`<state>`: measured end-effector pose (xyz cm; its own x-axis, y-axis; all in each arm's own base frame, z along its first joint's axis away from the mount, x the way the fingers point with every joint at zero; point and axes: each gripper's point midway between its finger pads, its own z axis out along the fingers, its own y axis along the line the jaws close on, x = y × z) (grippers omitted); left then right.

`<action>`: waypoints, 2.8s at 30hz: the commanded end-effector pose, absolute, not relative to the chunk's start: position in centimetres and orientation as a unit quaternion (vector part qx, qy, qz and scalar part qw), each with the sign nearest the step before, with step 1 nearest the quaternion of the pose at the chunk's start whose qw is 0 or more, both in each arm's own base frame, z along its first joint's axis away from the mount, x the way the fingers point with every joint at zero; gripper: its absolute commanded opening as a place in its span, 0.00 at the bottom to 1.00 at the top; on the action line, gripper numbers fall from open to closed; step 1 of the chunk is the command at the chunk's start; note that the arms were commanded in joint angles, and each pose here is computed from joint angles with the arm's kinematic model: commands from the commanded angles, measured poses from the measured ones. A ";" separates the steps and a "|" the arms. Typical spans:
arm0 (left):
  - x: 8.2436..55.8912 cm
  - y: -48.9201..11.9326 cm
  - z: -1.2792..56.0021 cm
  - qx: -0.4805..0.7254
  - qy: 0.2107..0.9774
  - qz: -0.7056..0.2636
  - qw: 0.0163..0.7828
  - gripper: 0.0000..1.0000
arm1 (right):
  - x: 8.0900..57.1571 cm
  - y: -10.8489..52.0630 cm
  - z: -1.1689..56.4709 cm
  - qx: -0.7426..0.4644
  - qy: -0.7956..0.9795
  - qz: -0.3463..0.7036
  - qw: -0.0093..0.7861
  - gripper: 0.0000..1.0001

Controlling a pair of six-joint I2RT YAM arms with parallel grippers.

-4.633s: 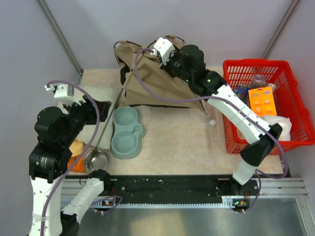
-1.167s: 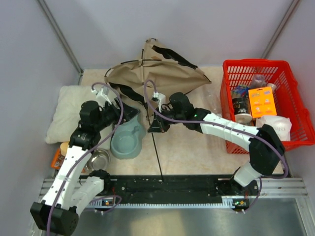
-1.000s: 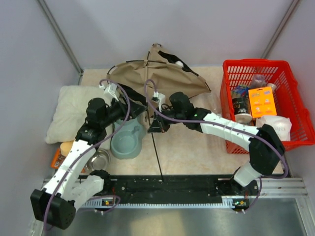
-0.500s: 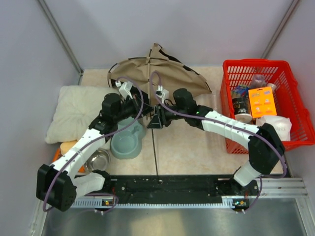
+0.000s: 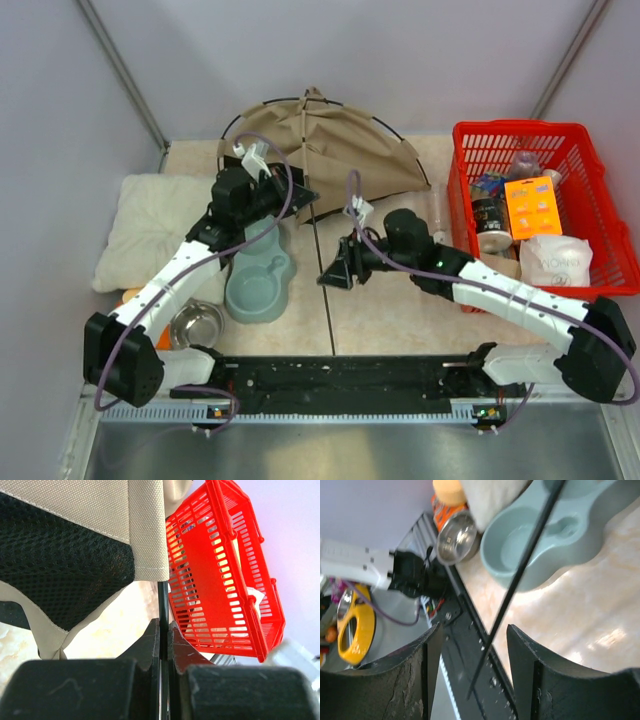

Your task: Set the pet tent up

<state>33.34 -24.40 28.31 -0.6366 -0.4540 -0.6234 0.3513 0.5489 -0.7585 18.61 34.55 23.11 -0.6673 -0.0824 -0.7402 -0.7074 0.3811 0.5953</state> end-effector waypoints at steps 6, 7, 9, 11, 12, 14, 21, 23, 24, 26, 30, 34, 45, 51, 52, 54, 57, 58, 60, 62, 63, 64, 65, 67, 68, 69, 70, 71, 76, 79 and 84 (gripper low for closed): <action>36.4 -24.5 33.3 -0.032 0.725 -0.479 0.494 0.00 | 12.6 35.3 18.3 -0.276 0.788 0.477 0.274 0.49; 36.6 -24.6 33.3 -0.029 0.726 -0.477 0.495 0.00 | 12.5 35.4 18.3 -0.276 0.788 0.474 0.279 0.47; 36.8 -24.8 33.5 -0.022 0.727 -0.476 0.495 0.00 | 12.6 35.3 18.4 -0.269 0.792 0.469 0.284 0.43; 36.9 -25.1 33.4 -0.017 0.729 -0.477 0.489 0.00 | 12.9 35.2 18.4 -0.258 0.799 0.460 0.289 0.42; 37.0 -25.2 33.6 -0.014 0.729 -0.479 0.489 0.00 | 13.2 35.1 18.3 -0.252 0.804 0.454 0.291 0.42; 37.0 -25.4 33.7 -0.010 0.729 -0.481 0.486 0.00 | 13.4 35.1 18.8 -0.243 0.805 0.454 0.294 0.40; 37.1 -25.6 33.3 0.009 0.737 -0.474 0.481 0.00 | 14.1 35.6 19.4 -0.207 0.816 0.454 0.291 0.00; 36.7 -25.6 33.4 0.027 0.740 -0.472 0.479 0.00 | 14.6 35.5 19.5 -0.195 0.823 0.445 0.294 0.00; 36.5 -25.4 33.7 0.034 0.739 -0.472 0.481 0.05 | 14.9 35.6 19.8 -0.191 0.823 0.443 0.299 0.00; 35.9 -24.8 33.9 0.042 0.740 -0.468 0.481 0.23 | 15.4 35.5 20.4 -0.181 0.826 0.436 0.308 0.00; 34.2 -22.9 34.0 0.057 0.749 -0.446 0.487 0.53 | 15.8 35.1 22.2 -0.172 0.821 0.437 0.325 0.00; 32.4 -20.8 35.1 0.067 0.743 -0.427 0.511 0.62 | 15.8 34.9 23.2 -0.174 0.819 0.439 0.326 0.00; 31.2 -17.3 27.7 0.100 0.773 -0.319 0.539 0.50 | 15.9 34.9 25.3 -0.174 0.812 0.450 0.329 0.00; 31.9 -18.0 25.7 0.126 0.742 -0.330 0.569 0.52 | 15.9 35.4 26.4 -0.177 0.802 0.464 0.332 0.00; 32.1 -18.5 25.8 0.131 0.730 -0.341 0.578 0.53 | 15.9 35.5 26.7 -0.178 0.798 0.468 0.334 0.00; 32.2 -19.2 25.6 0.141 0.711 -0.360 0.587 0.56 | 15.9 35.7 27.0 -0.178 0.795 0.473 0.336 0.00; 32.8 -19.6 25.8 0.142 0.684 -0.374 0.610 0.61 | 15.9 35.8 27.4 -0.179 0.790 0.478 0.339 0.00; 32.9 -19.8 25.8 0.144 0.678 -0.379 0.613 0.63 | 15.9 35.8 27.5 -0.179 0.789 0.479 0.340 0.00; 33.5 -20.2 25.7 0.143 0.666 -0.387 0.621 0.66 | 15.8 35.8 27.6 -0.180 0.789 0.480 0.339 0.00; 34.2 -20.1 25.7 0.135 0.657 -0.379 0.638 0.68 | 15.8 35.8 27.7 -0.180 0.787 0.481 0.341 0.00; 34.5 -19.9 25.7 0.135 0.651 -0.370 0.649 0.69 | 15.9 35.8 27.7 -0.178 0.788 0.481 0.341 0.00; 34.8 -19.9 25.8 0.137 0.640 -0.364 0.662 0.69 | 15.9 35.9 27.8 -0.179 0.787 0.481 0.342 0.00; 35.1 -19.7 26.0 0.135 0.631 -0.357 0.675 0.69 | 15.9 35.9 27.9 -0.179 0.786 0.483 0.343 0.00; 35.6 -19.4 26.3 0.135 0.621 -0.346 0.690 0.69 | 16.0 36.0 28.0 -0.182 0.784 0.483 0.345 0.00; 35.8 -19.5 26.2 0.138 0.620 -0.343 0.692 0.69 | 16.1 36.0 28.1 -0.183 0.783 0.482 0.347 0.00; 35.9 -19.6 25.9 0.139 0.622 -0.342 0.690 0.69 | 16.2 36.0 28.0 -0.183 0.784 0.480 0.348 0.00; 36.1 -19.5 25.7 0.139 0.622 -0.338 0.692 0.69 | 16.2 36.0 28.3 -0.184 0.782 0.482 0.351 0.00; 36.2 -19.5 25.7 0.140 0.615 -0.336 0.700 0.68 | 16.2 36.0 28.1 -0.185 0.783 0.480 0.350 0.00; 36.3 -19.5 25.8 0.141 0.573 -0.328 0.738 0.65 | 16.4 36.1 28.1 -0.186 0.784 0.477 0.352 0.00; 36.4 -19.7 25.2 0.142 0.570 -0.328 0.740 0.64 | 16.6 36.1 28.2 -0.185 0.784 0.476 0.354 0.00; 36.8 -19.8 25.5 0.134 0.558 -0.323 0.753 0.64 | 16.7 36.2 28.1 -0.184 0.786 0.473 0.351 0.00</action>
